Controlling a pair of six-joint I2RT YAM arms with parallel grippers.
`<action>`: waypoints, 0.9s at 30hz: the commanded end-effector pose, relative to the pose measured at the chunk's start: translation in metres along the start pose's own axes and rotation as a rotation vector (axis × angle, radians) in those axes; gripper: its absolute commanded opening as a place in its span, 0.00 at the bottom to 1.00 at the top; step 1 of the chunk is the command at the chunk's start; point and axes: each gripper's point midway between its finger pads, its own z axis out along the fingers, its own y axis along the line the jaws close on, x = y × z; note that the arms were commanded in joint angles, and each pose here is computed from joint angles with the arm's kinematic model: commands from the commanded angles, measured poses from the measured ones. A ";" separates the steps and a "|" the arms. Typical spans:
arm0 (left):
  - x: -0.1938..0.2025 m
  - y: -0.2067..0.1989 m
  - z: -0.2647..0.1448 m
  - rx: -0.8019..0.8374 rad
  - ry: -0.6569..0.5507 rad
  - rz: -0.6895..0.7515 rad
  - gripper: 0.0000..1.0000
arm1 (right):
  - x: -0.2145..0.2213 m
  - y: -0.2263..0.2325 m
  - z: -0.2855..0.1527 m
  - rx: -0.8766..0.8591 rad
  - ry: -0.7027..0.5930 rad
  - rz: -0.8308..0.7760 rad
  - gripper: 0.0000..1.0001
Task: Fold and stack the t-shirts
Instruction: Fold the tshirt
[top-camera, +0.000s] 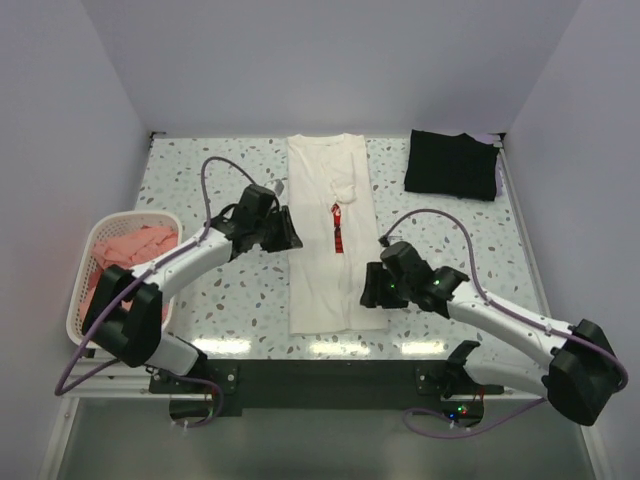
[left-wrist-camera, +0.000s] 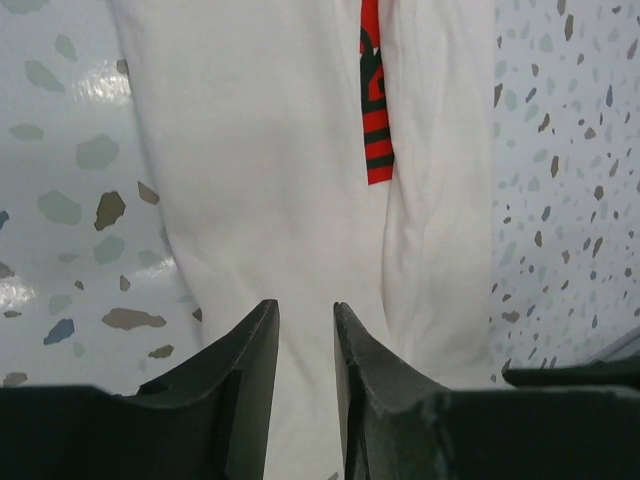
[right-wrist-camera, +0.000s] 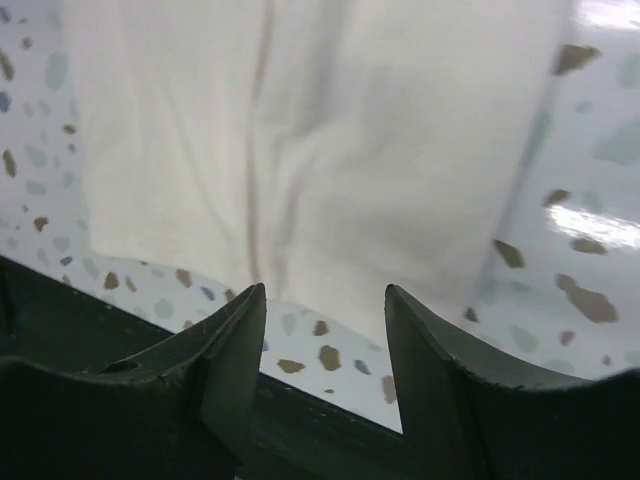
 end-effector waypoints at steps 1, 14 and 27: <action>0.030 0.004 -0.018 0.054 0.066 0.013 0.33 | 0.023 -0.040 -0.005 0.040 0.087 0.086 0.55; 0.136 0.038 -0.036 0.115 0.260 -0.011 0.39 | 0.044 -0.076 -0.004 0.062 0.144 0.265 0.54; 0.179 0.052 -0.042 0.104 0.310 -0.049 0.45 | 0.064 -0.079 0.010 0.038 0.189 0.321 0.53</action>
